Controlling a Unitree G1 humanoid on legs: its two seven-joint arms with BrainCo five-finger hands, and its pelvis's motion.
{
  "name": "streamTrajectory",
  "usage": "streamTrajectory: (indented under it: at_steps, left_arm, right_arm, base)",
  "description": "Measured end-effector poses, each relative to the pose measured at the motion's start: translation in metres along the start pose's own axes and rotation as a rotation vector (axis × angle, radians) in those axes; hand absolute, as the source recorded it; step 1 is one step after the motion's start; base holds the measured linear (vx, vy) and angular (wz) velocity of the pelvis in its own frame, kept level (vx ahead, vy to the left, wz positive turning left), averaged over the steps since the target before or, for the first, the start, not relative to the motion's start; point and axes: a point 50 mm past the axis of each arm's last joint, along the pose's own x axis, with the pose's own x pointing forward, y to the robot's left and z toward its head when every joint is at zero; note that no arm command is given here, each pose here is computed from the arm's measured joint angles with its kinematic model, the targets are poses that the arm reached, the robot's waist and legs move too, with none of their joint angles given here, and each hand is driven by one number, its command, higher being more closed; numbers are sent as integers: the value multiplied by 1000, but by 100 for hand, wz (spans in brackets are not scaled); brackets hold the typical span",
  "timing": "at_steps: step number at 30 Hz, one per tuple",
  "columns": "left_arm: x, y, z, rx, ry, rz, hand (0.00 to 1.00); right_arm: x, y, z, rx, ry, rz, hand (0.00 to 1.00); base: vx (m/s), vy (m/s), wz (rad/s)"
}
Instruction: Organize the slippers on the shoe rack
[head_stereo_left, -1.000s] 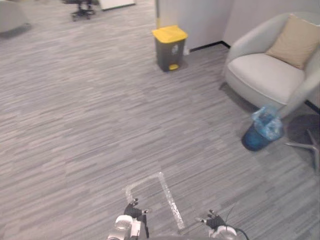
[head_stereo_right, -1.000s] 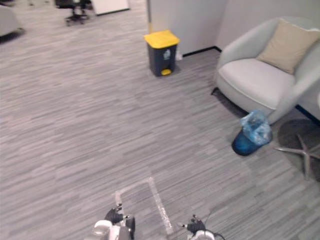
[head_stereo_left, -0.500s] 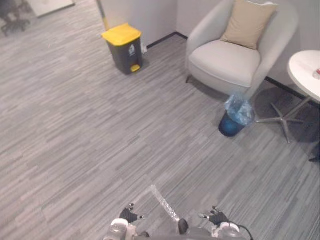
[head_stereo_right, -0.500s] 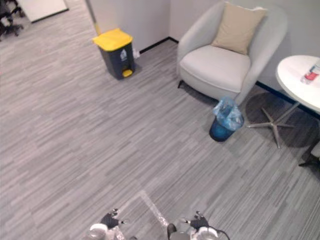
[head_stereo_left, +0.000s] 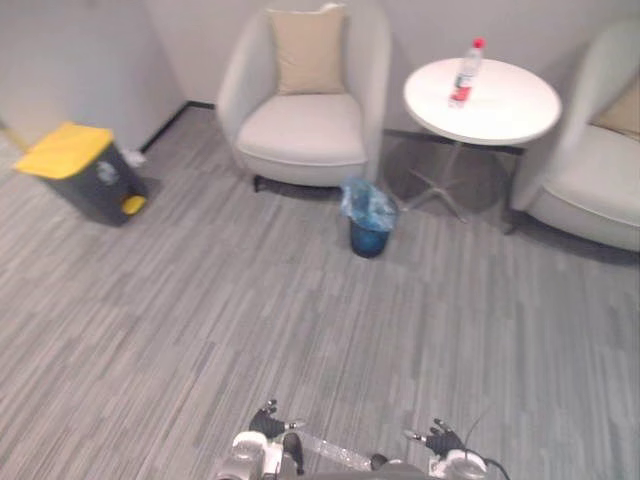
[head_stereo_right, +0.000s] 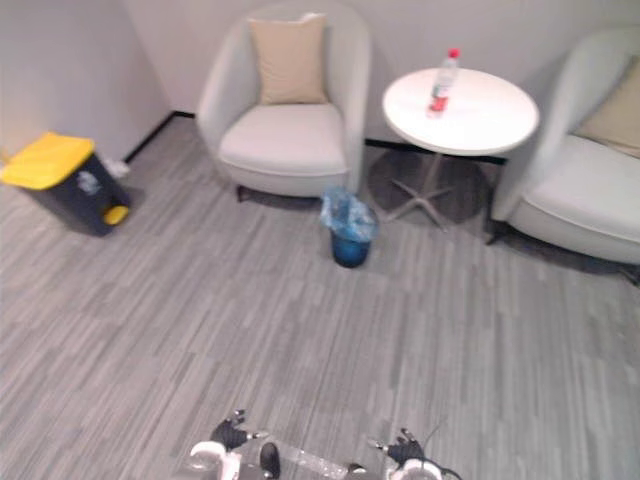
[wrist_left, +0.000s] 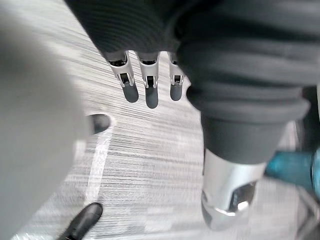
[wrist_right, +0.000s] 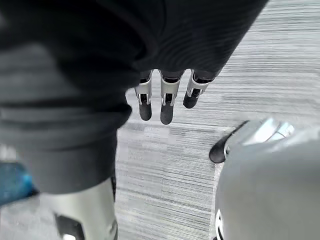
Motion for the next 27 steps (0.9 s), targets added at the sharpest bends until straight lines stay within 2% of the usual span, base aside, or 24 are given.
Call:
streamTrajectory:
  at_steps: [6,11,18,27]
  left_arm:
    - [0,12,-1,11,6,29,0]
    - [0,7,0,-15,1,25,0]
    - [-1,4,-7,-62,27,19,0]
    - [-8,6,-32,-65,92,24,0]
  right_arm:
    - [1,-3,6,-7,-12,-10,0]
    - [1,-13,6,-5,-10,-33,0]
    - [-2,-26,-5,101,18,-86,0]
    - [-6,-29,-21,107,55,-93,0]
  base:
    - [17,51,-85]
    - [-19,-21,-50]
    - [-105,-84,-6]
    - [-85,-33,8]
